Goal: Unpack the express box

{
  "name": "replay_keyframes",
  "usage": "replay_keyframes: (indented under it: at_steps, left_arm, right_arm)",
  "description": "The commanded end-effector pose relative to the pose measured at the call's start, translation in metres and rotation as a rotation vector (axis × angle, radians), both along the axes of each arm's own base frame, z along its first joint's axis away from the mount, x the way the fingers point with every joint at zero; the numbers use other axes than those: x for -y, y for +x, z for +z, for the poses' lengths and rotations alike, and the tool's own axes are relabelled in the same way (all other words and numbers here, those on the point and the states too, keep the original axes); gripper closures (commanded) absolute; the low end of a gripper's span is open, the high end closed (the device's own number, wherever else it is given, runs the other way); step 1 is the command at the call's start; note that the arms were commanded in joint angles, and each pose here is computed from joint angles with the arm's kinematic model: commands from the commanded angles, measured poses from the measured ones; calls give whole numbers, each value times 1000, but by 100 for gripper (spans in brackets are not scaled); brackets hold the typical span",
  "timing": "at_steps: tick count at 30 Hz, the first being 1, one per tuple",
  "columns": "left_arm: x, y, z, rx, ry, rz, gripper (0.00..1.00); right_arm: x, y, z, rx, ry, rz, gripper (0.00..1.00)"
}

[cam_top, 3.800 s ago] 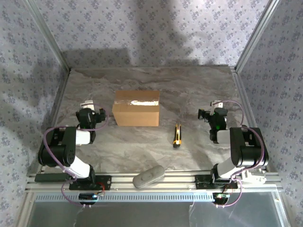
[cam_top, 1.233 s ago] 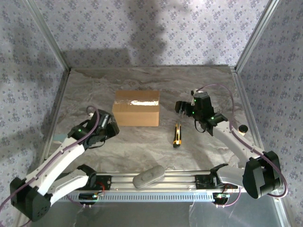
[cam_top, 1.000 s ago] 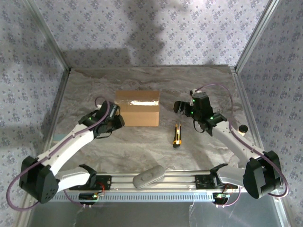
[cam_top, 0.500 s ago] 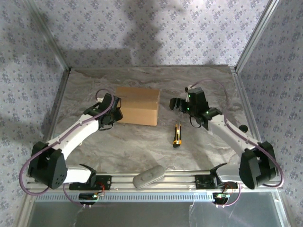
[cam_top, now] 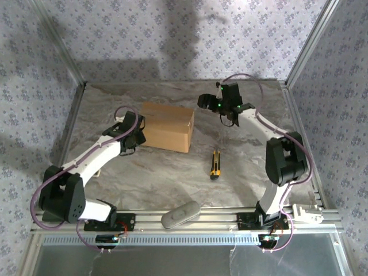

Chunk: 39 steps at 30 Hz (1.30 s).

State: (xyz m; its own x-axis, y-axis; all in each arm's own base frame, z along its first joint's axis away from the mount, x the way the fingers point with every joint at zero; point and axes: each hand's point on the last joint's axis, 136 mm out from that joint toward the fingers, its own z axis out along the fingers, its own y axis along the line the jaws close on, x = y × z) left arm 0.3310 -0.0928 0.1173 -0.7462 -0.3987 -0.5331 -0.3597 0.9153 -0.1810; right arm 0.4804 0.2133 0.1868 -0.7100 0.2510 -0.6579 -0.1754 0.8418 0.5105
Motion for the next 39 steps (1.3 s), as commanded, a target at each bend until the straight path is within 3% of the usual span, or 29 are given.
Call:
replay_keyframes:
  at_steps: [1,9,24,34,39]
  left_arm:
    - [-4,18,15,60,20,12,54]
    - [-10,27,16,86,41,17,54]
    - [-33,36,25,102,102,44,54]
    - [-38,35,30,117,107,56,54]
    - [-33,24,40,124,62,33,54]
  right_arm:
    - [-21,6,11,-1,57,52,26]
    - [-39,-13,2,-26,75,90,35]
    - [-41,-56,7,-35,122,101,39]
    - [-13,-82,25,1,41,53,38]
    - [18,-118,14,-45,-66,-25,38]
